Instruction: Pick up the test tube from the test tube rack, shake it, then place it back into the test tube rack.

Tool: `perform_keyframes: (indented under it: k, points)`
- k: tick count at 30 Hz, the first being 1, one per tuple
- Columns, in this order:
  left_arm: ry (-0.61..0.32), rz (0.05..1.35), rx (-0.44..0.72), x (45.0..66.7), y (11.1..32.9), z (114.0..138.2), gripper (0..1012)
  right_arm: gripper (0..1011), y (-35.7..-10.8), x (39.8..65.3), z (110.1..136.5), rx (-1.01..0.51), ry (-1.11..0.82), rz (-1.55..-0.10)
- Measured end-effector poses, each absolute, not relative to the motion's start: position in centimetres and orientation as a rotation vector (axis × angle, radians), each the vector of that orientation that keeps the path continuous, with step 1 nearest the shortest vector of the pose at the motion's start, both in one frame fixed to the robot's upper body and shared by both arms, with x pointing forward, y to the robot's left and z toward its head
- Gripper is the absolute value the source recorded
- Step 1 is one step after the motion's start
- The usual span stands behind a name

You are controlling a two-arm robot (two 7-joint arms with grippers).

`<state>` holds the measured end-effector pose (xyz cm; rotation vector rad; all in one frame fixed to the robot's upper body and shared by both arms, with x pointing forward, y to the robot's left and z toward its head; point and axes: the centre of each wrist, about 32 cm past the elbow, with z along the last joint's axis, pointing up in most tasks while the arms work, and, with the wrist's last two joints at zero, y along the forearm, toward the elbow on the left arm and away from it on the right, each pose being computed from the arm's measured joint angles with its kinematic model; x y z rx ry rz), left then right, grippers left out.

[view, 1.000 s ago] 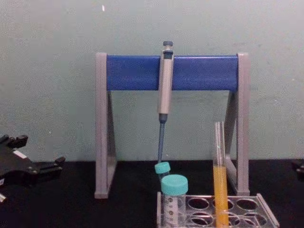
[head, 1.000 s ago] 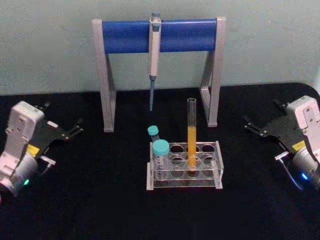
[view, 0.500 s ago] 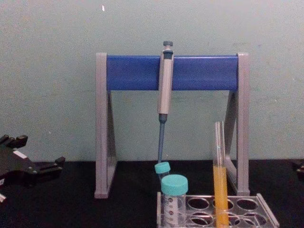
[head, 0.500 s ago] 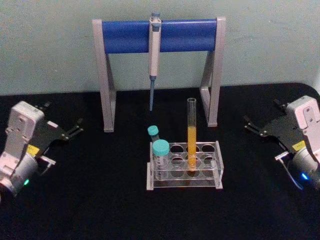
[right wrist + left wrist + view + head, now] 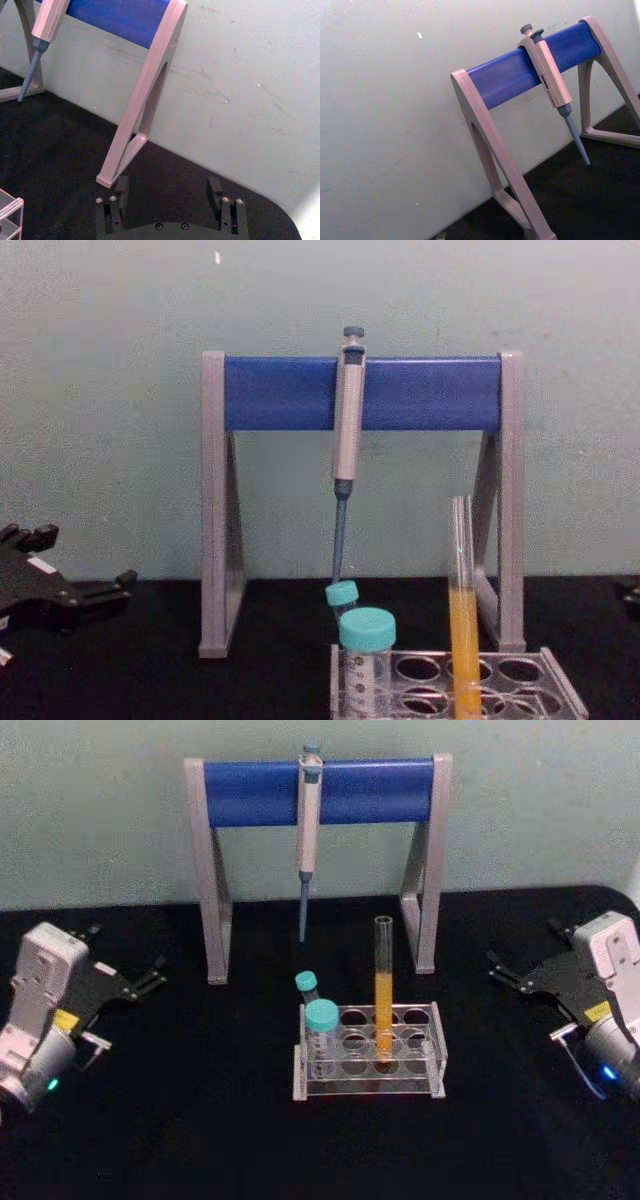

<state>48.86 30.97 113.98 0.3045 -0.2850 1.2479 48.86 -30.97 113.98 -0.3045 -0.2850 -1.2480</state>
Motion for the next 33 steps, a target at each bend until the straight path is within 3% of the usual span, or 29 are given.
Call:
perform_keyframes:
  k: [33]
  points:
    - [-0.285,1.248,0.304,48.86,30.97,113.98,1001,1000,-30.98,48.86,113.99,-0.304,-0.285,-1.248]
